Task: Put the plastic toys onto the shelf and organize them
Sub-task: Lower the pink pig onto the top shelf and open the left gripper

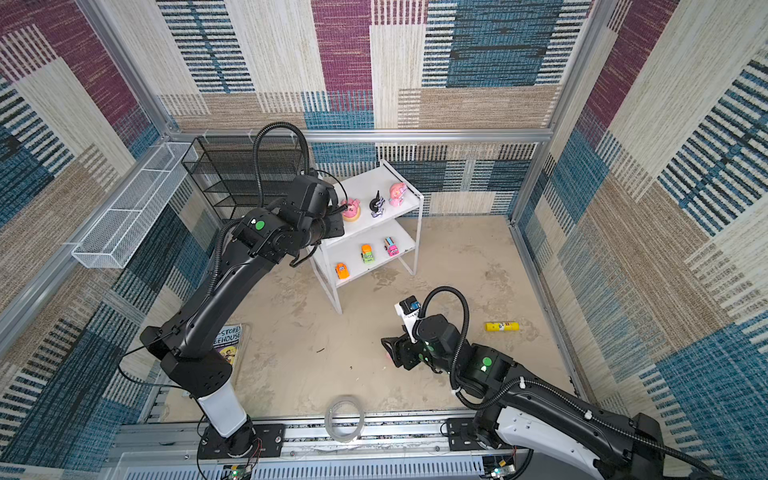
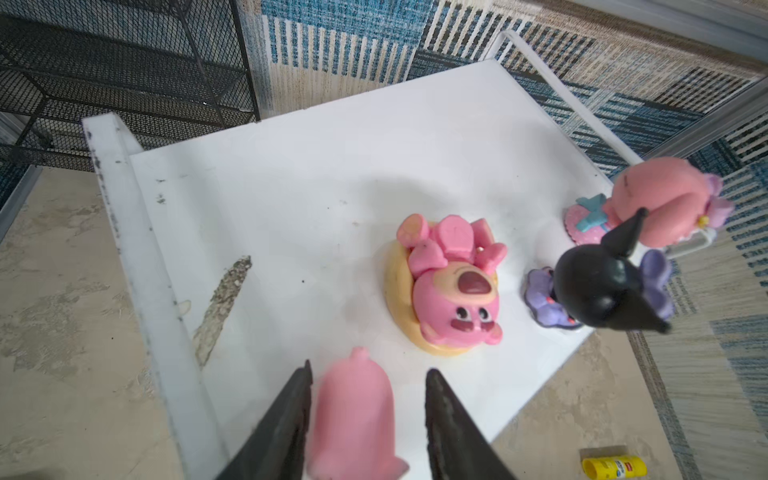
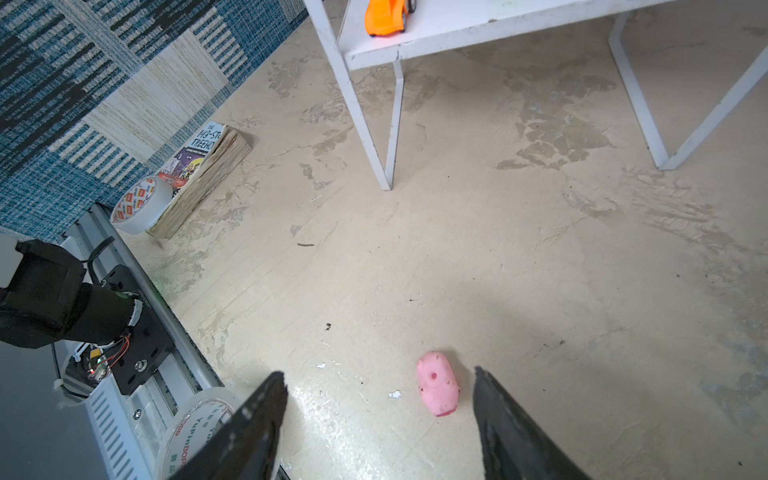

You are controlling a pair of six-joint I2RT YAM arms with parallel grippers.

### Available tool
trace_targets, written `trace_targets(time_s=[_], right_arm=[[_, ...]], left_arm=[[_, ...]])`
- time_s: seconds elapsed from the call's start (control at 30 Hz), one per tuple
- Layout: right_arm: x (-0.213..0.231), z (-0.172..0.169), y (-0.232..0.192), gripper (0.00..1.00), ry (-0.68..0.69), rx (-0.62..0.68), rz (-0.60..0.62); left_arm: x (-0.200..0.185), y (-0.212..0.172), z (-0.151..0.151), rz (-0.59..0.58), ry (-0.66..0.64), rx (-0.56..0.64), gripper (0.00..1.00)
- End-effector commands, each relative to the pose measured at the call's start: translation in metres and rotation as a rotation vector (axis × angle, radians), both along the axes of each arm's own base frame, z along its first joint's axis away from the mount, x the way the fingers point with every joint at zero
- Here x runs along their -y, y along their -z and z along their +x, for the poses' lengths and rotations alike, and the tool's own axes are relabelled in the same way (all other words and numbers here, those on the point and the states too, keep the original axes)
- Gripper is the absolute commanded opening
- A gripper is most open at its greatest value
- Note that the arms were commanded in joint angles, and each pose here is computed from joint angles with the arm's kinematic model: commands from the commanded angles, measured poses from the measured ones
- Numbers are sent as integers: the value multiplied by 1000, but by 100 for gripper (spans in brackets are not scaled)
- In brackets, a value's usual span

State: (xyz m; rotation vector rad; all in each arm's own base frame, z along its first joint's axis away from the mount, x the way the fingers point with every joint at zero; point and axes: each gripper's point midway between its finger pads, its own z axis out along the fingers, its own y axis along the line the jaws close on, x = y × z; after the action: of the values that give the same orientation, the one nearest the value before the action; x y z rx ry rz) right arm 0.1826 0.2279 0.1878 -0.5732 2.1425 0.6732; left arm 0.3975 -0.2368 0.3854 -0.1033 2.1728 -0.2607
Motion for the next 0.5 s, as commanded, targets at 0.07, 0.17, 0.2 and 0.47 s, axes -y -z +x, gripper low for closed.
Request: trace_targets(time_s=[0.07, 0.17, 0.2, 0.47], right_arm=[[-4, 2, -5, 72, -5, 19, 23], [-3, 3, -4, 73, 5, 14, 15], [-3, 4, -2, 73, 11, 11, 9], [-5, 7, 19, 73, 39, -64, -42]], left_arm=[[-1, -6, 3, -17, -12, 18, 49], [-3, -12, 2, -14, -8, 33, 54], [-3, -16, 0, -17, 0, 44, 56], [-5, -57, -23, -18, 141, 157, 82]])
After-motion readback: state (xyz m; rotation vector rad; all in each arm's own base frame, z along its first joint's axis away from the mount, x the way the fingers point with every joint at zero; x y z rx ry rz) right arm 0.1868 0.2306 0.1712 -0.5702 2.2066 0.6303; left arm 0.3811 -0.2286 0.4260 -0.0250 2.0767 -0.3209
